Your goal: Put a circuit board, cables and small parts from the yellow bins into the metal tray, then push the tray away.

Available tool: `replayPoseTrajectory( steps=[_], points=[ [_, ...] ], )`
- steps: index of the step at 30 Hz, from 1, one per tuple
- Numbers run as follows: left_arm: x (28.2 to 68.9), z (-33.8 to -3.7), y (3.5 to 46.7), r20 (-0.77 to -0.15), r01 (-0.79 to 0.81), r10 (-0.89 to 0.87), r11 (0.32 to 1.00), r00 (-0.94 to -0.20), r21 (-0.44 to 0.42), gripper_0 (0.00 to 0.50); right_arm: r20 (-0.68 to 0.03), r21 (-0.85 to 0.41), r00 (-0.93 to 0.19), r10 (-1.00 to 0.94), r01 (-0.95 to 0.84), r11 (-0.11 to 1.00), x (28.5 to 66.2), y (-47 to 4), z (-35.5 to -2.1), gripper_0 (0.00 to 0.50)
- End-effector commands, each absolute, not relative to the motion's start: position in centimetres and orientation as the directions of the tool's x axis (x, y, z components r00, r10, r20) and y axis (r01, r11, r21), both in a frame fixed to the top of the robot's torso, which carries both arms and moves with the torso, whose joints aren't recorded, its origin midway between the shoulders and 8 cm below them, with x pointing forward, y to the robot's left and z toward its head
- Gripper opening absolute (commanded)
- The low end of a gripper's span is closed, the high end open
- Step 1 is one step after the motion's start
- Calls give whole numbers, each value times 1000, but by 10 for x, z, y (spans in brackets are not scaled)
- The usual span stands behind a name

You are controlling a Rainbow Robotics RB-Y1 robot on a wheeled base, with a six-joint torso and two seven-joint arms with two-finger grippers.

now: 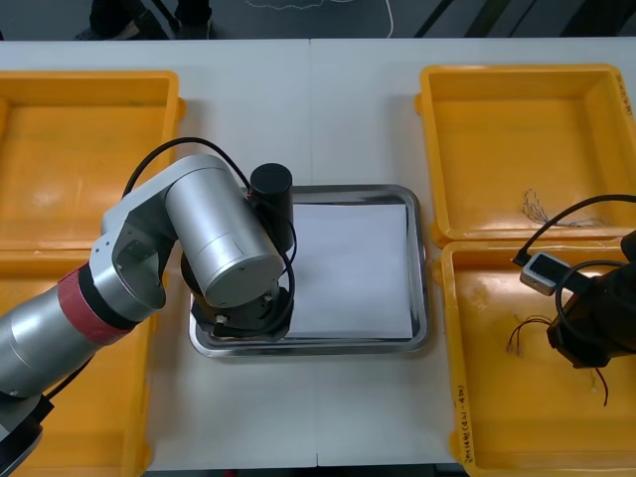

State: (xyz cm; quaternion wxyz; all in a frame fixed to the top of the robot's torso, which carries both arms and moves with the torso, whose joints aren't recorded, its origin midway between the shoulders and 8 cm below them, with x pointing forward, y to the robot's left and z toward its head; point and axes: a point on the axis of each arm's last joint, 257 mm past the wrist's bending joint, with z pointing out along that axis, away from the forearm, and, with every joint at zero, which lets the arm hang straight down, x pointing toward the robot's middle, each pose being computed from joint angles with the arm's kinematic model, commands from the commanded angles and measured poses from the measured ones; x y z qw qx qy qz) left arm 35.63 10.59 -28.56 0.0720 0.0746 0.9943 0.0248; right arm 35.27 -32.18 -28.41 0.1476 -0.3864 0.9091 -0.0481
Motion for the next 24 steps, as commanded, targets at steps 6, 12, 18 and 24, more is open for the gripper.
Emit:
replayPoseTrajectory(
  steps=[6, 12, 18, 24],
  points=[
    [358, -293, 88, -153, 216, 219, 976, -964, 36, 0, -280, -267, -669, -688, -634, 726, 356, -302, -213, 0],
    [359, -299, 87, -154, 213, 216, 976, -964, 33, 0, -303, -184, -722, -622, -596, 781, 349, -282, -199, 0],
    [359, -299, 84, -158, 216, 218, 976, -963, 26, 18, -314, -90, -791, -525, -526, 846, 344, -255, -195, 0],
    [357, -300, 86, -149, 225, 226, 974, -963, 30, 150, -327, -42, -851, -412, -422, 906, 348, -232, -192, 0]
  ],
)
